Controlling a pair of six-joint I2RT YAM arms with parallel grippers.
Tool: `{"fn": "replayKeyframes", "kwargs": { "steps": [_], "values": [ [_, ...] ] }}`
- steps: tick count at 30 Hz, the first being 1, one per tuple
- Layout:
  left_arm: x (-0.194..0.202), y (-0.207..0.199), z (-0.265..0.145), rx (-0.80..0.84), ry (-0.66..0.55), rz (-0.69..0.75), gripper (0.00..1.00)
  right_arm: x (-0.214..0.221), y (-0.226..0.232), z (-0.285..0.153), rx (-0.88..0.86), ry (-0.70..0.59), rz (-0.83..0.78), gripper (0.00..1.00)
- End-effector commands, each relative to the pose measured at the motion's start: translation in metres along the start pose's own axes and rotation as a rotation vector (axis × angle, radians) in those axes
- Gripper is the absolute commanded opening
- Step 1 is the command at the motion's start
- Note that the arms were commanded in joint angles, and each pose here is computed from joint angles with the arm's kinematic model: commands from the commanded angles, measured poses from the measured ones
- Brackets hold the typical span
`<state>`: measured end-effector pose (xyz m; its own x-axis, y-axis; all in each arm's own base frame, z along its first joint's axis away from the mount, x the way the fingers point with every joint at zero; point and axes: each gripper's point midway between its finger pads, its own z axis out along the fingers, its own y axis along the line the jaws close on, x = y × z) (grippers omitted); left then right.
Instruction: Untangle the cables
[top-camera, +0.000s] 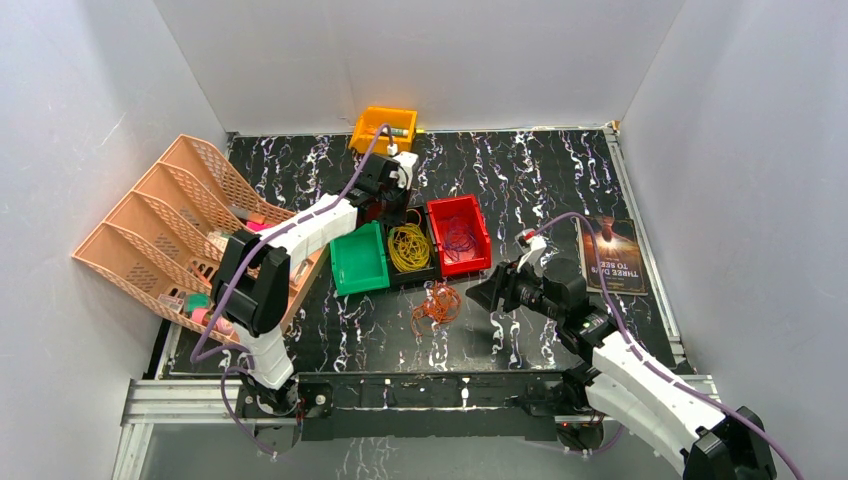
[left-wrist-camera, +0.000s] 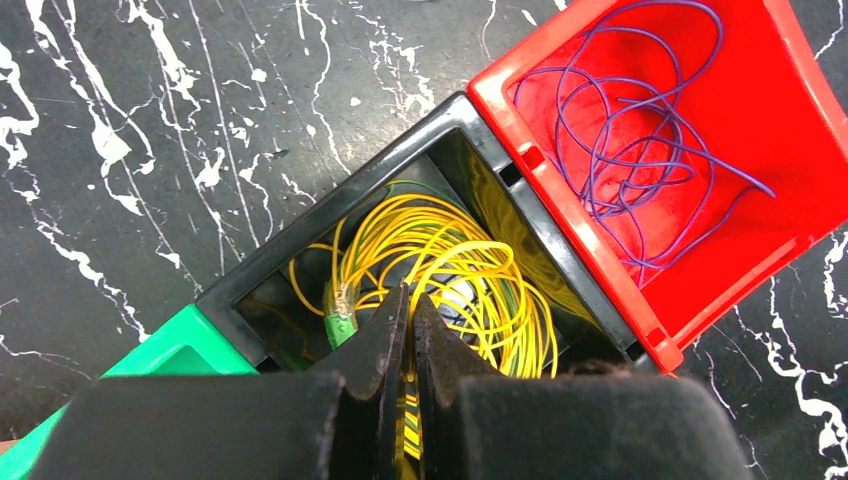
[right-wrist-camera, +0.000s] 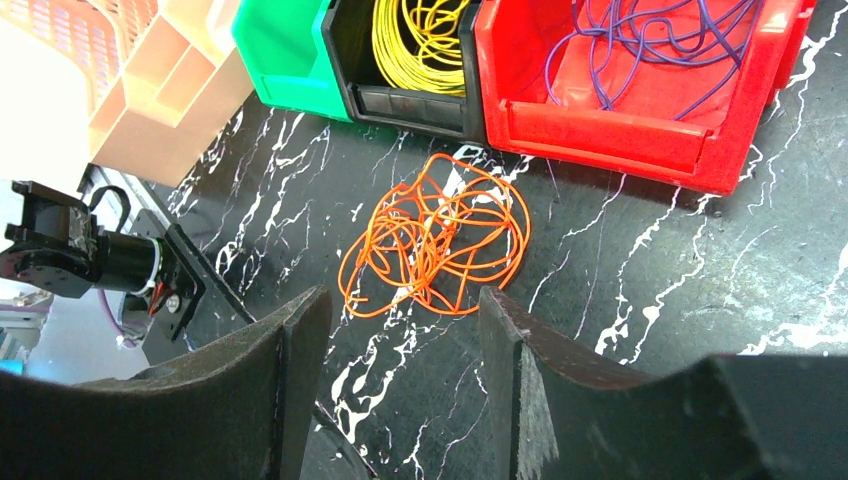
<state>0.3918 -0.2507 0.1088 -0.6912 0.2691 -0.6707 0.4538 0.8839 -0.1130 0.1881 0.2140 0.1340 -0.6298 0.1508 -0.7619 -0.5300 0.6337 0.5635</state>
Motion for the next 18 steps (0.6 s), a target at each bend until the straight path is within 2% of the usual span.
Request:
{"fn": "replayKeyframes", "kwargs": {
  "steps": [1, 9, 18],
  "values": [
    [-0.005, -0.011, -0.012, 0.052, -0.012, -0.021, 0.00, -0.008, 0.006, 0.002, -0.025, -0.026, -0.013, 0.64],
    [0.016, -0.020, -0.008, 0.040, 0.037, -0.058, 0.00, -0.006, 0.006, 0.003, -0.031, -0.020, -0.006, 0.64],
    [0.036, -0.031, 0.002, -0.006, 0.098, -0.027, 0.00, -0.006, 0.008, 0.004, -0.040, -0.016, -0.004, 0.64]
  ]
}}
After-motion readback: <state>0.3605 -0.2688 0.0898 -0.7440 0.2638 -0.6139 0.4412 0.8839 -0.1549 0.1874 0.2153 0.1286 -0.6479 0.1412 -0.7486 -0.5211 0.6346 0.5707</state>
